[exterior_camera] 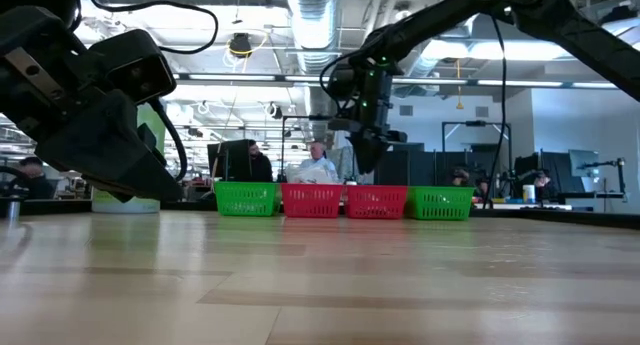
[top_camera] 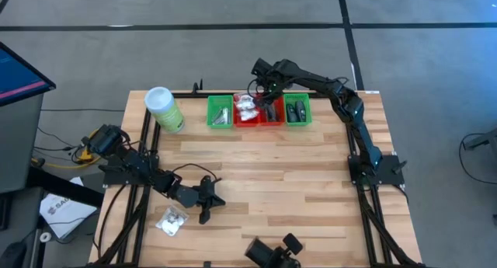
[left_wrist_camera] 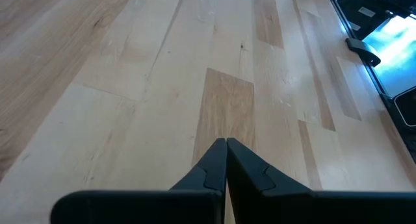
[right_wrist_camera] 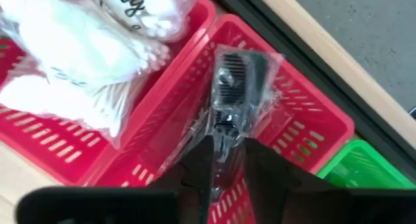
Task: Pick & Place Travel size toiletries
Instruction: Put the black comb into the right red bin, then put the white cotton pack into the left red bin
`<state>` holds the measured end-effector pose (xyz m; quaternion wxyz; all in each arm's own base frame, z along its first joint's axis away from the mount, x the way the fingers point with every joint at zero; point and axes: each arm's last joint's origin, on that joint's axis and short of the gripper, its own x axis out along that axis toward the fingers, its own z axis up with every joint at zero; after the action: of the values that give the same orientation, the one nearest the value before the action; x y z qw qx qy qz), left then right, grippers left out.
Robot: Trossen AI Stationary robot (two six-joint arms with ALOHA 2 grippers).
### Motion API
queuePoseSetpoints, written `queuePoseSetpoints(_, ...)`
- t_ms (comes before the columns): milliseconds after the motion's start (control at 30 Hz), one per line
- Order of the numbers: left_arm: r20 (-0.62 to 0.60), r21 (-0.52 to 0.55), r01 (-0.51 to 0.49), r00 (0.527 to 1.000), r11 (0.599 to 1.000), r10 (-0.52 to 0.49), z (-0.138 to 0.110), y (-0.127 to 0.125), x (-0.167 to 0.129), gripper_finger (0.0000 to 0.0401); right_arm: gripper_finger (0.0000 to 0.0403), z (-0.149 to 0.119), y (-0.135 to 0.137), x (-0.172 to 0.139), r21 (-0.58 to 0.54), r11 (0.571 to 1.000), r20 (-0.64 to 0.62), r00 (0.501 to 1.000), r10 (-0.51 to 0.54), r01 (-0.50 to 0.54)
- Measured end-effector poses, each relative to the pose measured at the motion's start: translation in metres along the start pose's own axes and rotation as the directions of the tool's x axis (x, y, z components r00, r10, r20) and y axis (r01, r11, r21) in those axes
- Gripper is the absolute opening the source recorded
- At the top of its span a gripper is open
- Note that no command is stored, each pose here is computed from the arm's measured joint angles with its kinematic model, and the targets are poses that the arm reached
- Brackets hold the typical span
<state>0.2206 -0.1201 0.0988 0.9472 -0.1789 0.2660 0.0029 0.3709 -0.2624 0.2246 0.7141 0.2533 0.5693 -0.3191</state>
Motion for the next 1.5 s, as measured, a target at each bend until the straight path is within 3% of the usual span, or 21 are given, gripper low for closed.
queuePoseSetpoints(133, 0.000, 0.000, 0.000, 1.000, 1.000, 0.000, 0.000, 0.000, 0.000, 0.0001, 0.0079, 0.001, 0.009, -0.006, -0.032, 0.999, 0.053, 0.999, 0.015, -0.013)
queuePoseSetpoints(367, 0.001, -0.009, 0.003, 1.000, 1.000, -0.003, 0.000, -0.001, 0.000, 0.0001, 0.0076, 0.000, 0.027, -0.053, -0.062, 0.996, 0.223, 0.972, 0.071, -0.058)
queuePoseSetpoints(600, -0.001, -0.011, 0.007, 1.000, 1.000, -0.007, 0.000, -0.001, 0.000, 0.0001, 0.0076, -0.041, 0.039, -0.094, -0.070, 0.989, 0.427, 0.892, 0.147, -0.130)
queuePoseSetpoints(700, -0.001, -0.011, 0.007, 1.000, 1.000, -0.007, 0.000, -0.001, 0.000, 0.0001, 0.0076, -0.073, 0.046, -0.104, -0.090, 0.977, 0.525, 0.825, 0.210, -0.192)
queuePoseSetpoints(800, 0.000, -0.011, 0.007, 1.000, 1.000, -0.007, 0.000, -0.001, 0.000, 0.0001, 0.0076, -0.111, 0.056, -0.116, -0.150, 0.952, 0.626, 0.720, 0.300, -0.266)
queuePoseSetpoints(1000, -0.002, -0.053, 0.016, 1.000, 0.998, -0.016, 0.000, -0.001, 0.000, 0.0001, 0.0076, -0.184, 0.086, -0.125, -0.357, 0.858, 0.660, 0.551, 0.511, -0.369)
queuePoseSetpoints(1067, -0.018, -0.092, 0.035, 0.999, 0.995, -0.037, -0.001, -0.002, 0.000, 0.0001, 0.0075, -0.203, 0.095, -0.124, -0.404, 0.840, 0.636, 0.549, 0.543, -0.363)
queuePoseSetpoints(1267, -0.096, -0.163, 0.127, 0.985, 0.979, -0.144, -0.005, -0.008, -0.002, 0.0001, 0.0075, -0.248, 0.121, -0.105, -0.508, 0.787, 0.509, 0.616, 0.601, -0.349)
queuePoseSetpoints(1367, -0.134, -0.221, 0.119, 0.979, 0.968, -0.152, -0.009, -0.012, -0.008, 0.0001, 0.0075, -0.265, 0.135, -0.089, -0.535, 0.769, 0.431, 0.670, 0.605, -0.350)
queuePoseSetpoints(1500, -0.179, -0.315, 0.092, 0.972, 0.945, -0.154, -0.010, -0.022, -0.027, 0.0001, 0.0075, -0.280, 0.153, -0.071, -0.574, 0.743, 0.363, 0.706, 0.608, -0.344)
